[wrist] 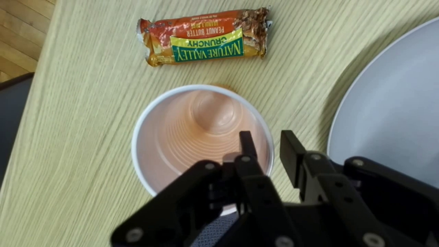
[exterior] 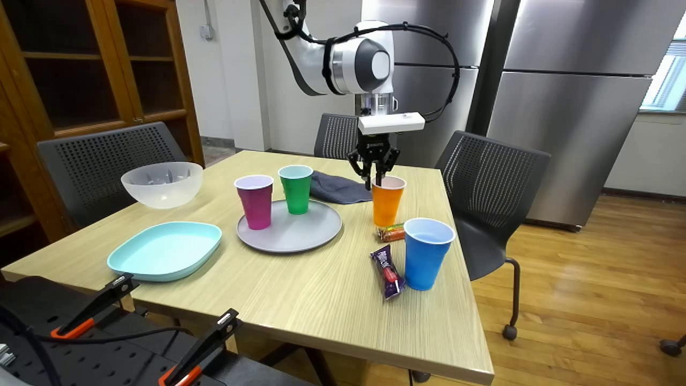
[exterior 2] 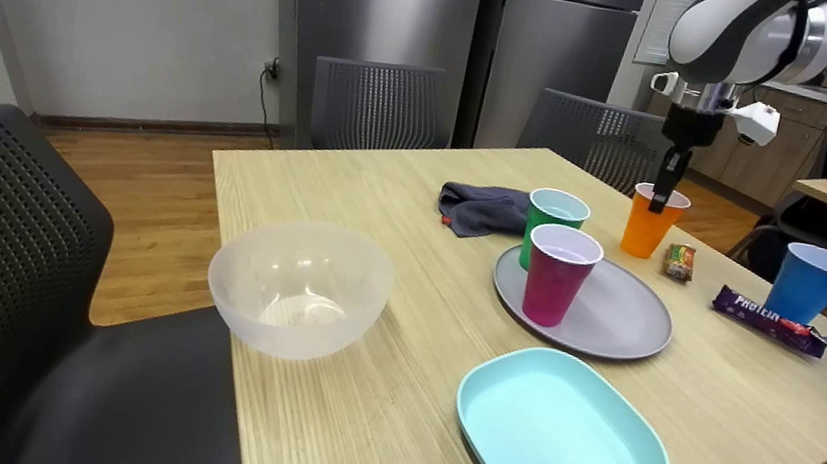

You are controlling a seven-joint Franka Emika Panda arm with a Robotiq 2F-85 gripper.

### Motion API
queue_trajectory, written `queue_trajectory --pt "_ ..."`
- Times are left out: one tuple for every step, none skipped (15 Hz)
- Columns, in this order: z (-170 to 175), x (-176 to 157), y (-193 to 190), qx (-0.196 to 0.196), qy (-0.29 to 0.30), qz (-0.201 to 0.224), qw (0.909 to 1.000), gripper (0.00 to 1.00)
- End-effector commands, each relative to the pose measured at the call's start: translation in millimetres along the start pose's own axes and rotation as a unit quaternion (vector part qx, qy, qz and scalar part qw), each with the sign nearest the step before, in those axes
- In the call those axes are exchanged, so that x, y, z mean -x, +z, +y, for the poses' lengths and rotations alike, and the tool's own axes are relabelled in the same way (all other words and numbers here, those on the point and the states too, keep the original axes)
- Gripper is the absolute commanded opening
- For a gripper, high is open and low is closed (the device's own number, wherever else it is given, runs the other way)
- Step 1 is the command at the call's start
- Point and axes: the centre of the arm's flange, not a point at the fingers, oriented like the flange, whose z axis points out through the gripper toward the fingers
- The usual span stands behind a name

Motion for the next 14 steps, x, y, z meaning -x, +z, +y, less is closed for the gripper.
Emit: queue_trajectory --pt "4 3 -7 -0.006 -0.005 0.0 1.0 0.0" --pt "5 3 -6 -0.005 -0.002 0.001 1.0 0.0" --pt "6 3 -7 -0.005 0.003 0.0 1.0 0.0" --pt "6 3 -8 -0.004 0.007 0.0 1.0 0.01" --pt "5 3 -10 -0.001 0.017 -0.007 0.9998 0.01" --pt "2 4 -14 0.001 0.019 -0.006 0.9998 0.01" --pt "1 5 -17 0.004 0.025 -0.006 0.9997 0.01" --pt "-1 5 -22 0.007 0.03 -0.005 0.9995 0.01" --pt "-3 6 -27 0.012 0.035 -0.003 0.9993 0.01" --pt "-5 7 -34 0.015 0.039 -0.002 0.9991 0.01" --pt "-9 7 -41 0.021 0.041 0.0 0.9989 0.01" --pt "-11 5 -45 0.028 0.044 0.003 0.9986 0.01" --pt "-15 4 -52 0.036 0.048 0.004 0.9982 0.01" --pt "-18 3 -59 0.042 0.05 0.005 0.9978 0.01"
